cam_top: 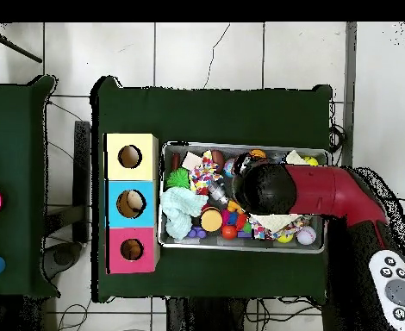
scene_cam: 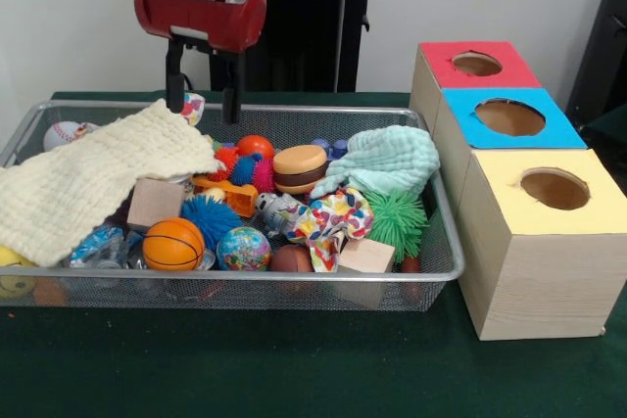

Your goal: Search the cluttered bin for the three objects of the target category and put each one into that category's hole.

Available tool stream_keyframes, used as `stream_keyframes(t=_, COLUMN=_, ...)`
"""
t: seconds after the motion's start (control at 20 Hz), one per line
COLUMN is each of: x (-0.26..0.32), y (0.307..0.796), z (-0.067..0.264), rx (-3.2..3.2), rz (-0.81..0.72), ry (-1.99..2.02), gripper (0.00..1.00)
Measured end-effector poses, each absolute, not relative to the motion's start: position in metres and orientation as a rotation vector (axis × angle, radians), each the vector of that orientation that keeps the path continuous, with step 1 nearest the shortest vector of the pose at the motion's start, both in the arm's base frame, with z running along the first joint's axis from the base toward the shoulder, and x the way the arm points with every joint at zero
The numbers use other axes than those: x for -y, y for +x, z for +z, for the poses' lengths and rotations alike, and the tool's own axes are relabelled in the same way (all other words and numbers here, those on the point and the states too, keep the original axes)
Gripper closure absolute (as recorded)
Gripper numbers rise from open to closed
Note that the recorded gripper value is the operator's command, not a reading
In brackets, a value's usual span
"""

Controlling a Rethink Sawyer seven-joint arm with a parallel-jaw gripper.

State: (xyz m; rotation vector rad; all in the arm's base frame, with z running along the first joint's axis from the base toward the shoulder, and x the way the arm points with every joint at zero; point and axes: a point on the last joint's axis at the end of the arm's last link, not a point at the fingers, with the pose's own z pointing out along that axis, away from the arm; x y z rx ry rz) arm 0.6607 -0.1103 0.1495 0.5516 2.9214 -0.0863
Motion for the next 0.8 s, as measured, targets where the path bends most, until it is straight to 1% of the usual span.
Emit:
stream_keyframes(t=0.4, x=0.122, y=0.664, z=0.149, rx=-2.911, rz=-0.078, ry=0.54, gripper=0.0)
stream_keyframes(t=0.8, x=0.149, y=0.675, z=0.16, rx=-2.904, rz=-0.168, ry=0.487, gripper=0.0)
